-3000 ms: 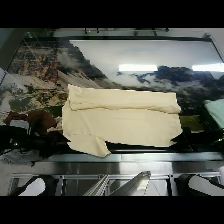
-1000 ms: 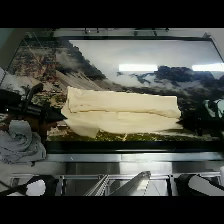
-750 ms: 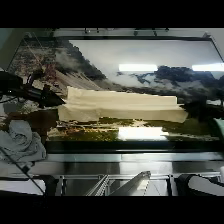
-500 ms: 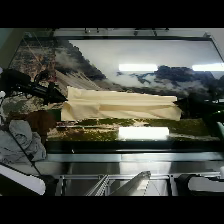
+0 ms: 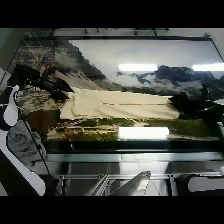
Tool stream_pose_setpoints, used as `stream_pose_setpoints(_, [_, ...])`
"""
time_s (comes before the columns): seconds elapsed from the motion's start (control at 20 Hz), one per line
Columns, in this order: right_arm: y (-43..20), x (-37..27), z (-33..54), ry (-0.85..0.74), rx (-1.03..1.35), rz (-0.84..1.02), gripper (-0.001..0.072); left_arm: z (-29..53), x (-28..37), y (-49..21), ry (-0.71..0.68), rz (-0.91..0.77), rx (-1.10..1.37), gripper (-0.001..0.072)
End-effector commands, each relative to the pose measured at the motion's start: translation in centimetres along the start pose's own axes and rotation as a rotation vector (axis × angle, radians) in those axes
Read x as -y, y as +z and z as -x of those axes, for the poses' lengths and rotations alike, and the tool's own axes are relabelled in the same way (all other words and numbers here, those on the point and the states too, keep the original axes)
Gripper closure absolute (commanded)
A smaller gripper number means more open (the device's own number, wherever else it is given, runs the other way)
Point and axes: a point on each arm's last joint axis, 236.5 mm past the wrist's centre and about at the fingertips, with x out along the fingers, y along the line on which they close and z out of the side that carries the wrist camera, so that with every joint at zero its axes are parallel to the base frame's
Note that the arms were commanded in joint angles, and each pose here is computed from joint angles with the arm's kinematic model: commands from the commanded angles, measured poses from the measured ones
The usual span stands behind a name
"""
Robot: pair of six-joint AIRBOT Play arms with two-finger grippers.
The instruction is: Fold the shirts.
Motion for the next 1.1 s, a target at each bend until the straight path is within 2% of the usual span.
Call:
stream_pose_setpoints(0.0, [0.9,-1.2,2.6,0.019,-0.037,0.072,0.0381,1.2,3.6,0.0,-0.070,-0.073,-0.019,-0.0008])
stream_pose_setpoints(0.1, [2.2,0.5,5.3,-0.096,-0.040,0.049,0.0126,2.8,4.9,0.1,-0.063,-0.102,0.022,-0.0008])
stream_pose_setpoints(0.15, [2.4,2.1,6.5,-0.170,-0.049,0.029,0.0066,3.3,5.4,0.0,-0.057,-0.112,0.031,-0.0008])
stream_pose_setpoints(0.25, [1.1,4.9,7.3,-0.279,-0.110,-0.004,0.0060,4.4,5.9,-0.2,-0.049,-0.125,0.054,-0.0007])
stream_pose_setpoints(0.4, [-2.0,5.9,5.5,-0.259,-0.240,-0.055,0.0060,5.0,6.9,-0.6,-0.043,-0.134,0.061,0.0012])
stream_pose_setpoints(0.45, [-2.8,5.8,4.6,-0.243,-0.269,-0.071,0.0060,5.0,7.3,-0.6,-0.040,-0.142,0.062,0.0126])
stream_pose_setpoints(0.55, [-4.2,4.7,2.5,-0.191,-0.320,-0.080,0.0061,5.0,8.2,-0.8,-0.034,-0.162,0.063,0.0595])
stream_pose_setpoints(0.6, [-4.8,3.9,1.3,-0.162,-0.337,-0.075,0.0062,4.8,8.7,-0.9,-0.031,-0.175,0.060,0.0685])
stream_pose_setpoints(0.7, [-5.6,2.1,-0.9,-0.103,-0.347,-0.070,0.0069,3.5,9.6,-0.8,-0.026,-0.193,0.046,0.0684])
stream_pose_setpoints(0.75, [-5.8,1.2,-1.8,-0.076,-0.346,-0.070,0.0134,2.4,10.0,-0.6,-0.025,-0.203,0.036,0.0684])
stream_pose_setpoints(0.8, [-5.9,0.3,-2.5,-0.050,-0.342,-0.063,0.0263,0.9,10.5,-0.4,-0.024,-0.214,0.019,0.0684])
stream_pose_setpoints(0.85, [-6.0,-0.3,-3.0,-0.037,-0.338,-0.064,0.0417,-1.0,11.1,-0.3,-0.022,-0.226,-0.005,0.0684])
stream_pose_setpoints(0.9, [-6.0,-0.7,-3.1,-0.028,-0.340,-0.058,0.0628,-3.1,11.7,-0.4,-0.022,-0.238,-0.035,0.0684])
stream_pose_setpoints(0.95, [-6.0,-1.2,-2.9,-0.016,-0.355,-0.045,0.0691,-5.3,12.4,-0.5,-0.021,-0.249,-0.063,0.0685])
stream_pose_setpoints(1.05, [-6.0,-2.4,-1.5,0.013,-0.400,-0.011,0.0691,-10.6,13.7,-0.9,-0.012,-0.268,-0.116,0.0694])
